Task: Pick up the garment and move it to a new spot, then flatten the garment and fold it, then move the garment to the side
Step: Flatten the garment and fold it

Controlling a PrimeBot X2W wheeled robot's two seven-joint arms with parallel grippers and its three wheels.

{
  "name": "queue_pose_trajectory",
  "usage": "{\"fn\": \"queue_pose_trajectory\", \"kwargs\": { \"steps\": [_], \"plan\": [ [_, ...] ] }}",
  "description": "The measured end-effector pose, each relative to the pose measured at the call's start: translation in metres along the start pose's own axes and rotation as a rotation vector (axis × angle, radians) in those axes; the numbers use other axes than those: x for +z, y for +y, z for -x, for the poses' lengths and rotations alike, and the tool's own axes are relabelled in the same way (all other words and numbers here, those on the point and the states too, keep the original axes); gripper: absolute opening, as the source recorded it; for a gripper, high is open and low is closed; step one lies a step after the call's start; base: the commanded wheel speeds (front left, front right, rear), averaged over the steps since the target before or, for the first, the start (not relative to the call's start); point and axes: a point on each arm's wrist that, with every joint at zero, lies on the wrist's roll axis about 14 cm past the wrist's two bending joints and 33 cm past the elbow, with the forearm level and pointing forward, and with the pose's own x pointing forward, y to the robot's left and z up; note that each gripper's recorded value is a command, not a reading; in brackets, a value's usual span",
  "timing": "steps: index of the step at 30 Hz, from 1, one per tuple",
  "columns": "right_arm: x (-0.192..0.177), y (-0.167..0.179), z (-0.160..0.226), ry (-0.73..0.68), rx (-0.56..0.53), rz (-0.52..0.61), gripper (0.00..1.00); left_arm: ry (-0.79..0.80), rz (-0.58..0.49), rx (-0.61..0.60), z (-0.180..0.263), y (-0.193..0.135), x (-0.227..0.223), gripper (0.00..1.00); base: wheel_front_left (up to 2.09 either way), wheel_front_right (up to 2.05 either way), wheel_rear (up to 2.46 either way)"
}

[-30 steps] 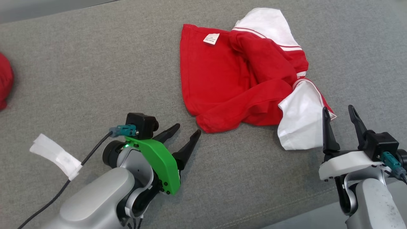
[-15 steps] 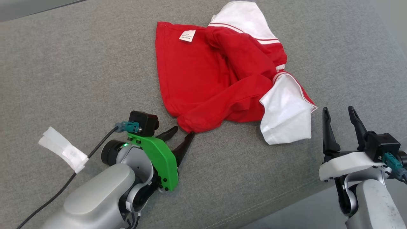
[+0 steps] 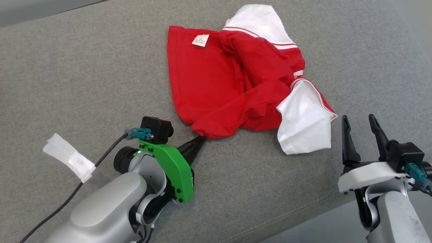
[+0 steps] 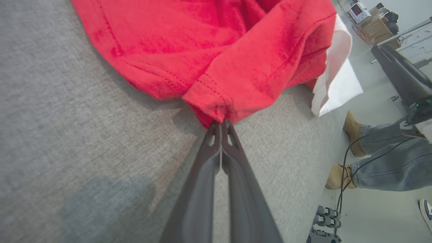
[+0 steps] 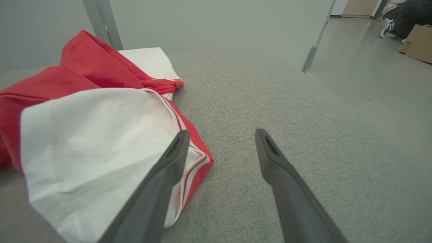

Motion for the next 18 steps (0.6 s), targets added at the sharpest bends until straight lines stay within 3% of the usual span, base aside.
{"fn": "queue_pose_trajectory", "kwargs": {
  "steps": [11,18],
  "plan": [
    [-0.002,0.013,-0.004,0.001,0.034,-0.006,1.0,-0.101,-0.024,-0.017,0.028,-0.005,0.032,0.0,0.0,0.0,0.0],
    [-0.003,0.023,-0.005,0.0,0.063,-0.003,1.0,-0.149,-0.189,-0.011,0.083,-0.021,0.052,0.0,0.0,0.0,0.0]
  ]
}}
